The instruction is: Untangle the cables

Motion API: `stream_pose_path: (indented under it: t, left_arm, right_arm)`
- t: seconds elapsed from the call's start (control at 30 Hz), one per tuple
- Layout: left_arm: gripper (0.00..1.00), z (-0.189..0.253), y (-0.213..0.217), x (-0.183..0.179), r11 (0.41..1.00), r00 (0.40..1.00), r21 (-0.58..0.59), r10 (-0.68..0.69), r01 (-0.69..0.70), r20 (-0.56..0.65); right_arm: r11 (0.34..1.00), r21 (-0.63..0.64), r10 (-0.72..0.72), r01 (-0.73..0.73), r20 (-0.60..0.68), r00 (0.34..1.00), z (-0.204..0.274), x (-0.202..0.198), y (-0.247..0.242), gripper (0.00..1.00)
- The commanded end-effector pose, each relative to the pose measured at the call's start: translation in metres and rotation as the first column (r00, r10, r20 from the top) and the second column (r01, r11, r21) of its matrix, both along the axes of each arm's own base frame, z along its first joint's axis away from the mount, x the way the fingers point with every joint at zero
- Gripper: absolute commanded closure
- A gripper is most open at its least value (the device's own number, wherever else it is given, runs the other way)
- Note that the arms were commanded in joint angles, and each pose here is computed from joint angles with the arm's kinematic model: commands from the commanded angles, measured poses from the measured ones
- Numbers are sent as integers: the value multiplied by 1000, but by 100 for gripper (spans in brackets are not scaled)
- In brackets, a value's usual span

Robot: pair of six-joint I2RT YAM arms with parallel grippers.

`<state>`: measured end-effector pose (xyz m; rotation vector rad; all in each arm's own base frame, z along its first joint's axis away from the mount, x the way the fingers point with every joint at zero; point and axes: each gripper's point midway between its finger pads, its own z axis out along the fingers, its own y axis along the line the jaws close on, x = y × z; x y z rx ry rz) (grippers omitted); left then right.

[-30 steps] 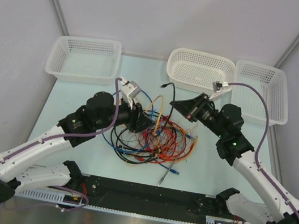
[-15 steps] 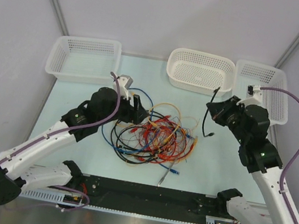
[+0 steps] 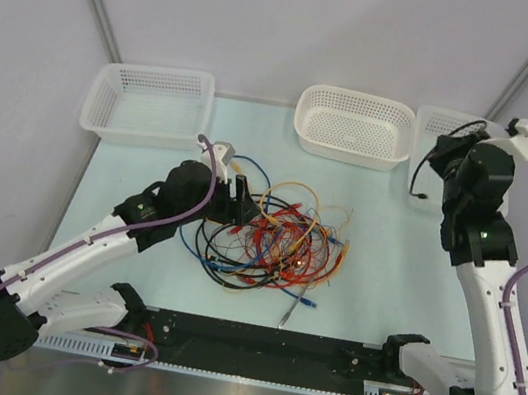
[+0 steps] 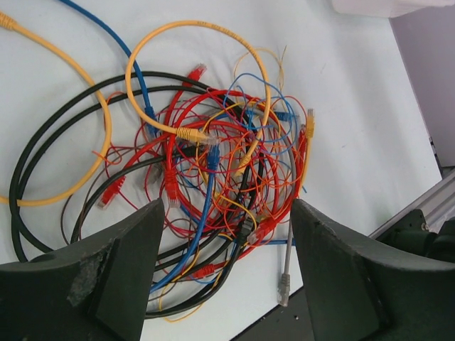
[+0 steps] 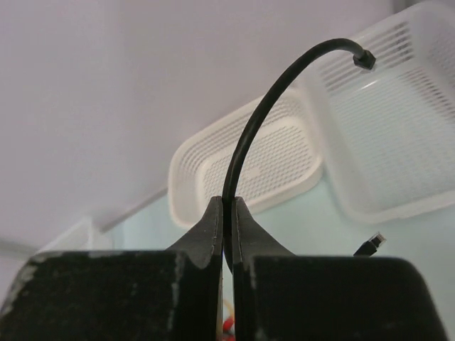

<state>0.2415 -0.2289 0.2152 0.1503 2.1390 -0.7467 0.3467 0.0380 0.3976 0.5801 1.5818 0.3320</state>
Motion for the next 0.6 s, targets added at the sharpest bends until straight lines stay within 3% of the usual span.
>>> stream_pose_path:
  t: [0.0, 0.2, 0.33, 0.57]
  left_arm:
    - [24, -3, -4, -4, 999, 1000, -36, -9, 8, -27]
    - [25, -6, -7, -4, 999, 999, -34, -13, 12, -46]
    - [25, -7, -9, -3, 999, 999, -36, -24, 22, -48]
    - [26, -6, -6, 4, 1000, 1000, 21, -19, 19, -24]
  right_arm:
    - [958, 51, -287, 283, 106, 952, 39, 23, -68, 100]
    - [884, 76, -464, 462, 17, 886, -3, 82, -126, 100]
    - [887, 54, -458, 458, -12, 889, -35, 130, -134, 100]
    - [893, 8, -448, 449, -61, 892, -51, 190, -143, 100]
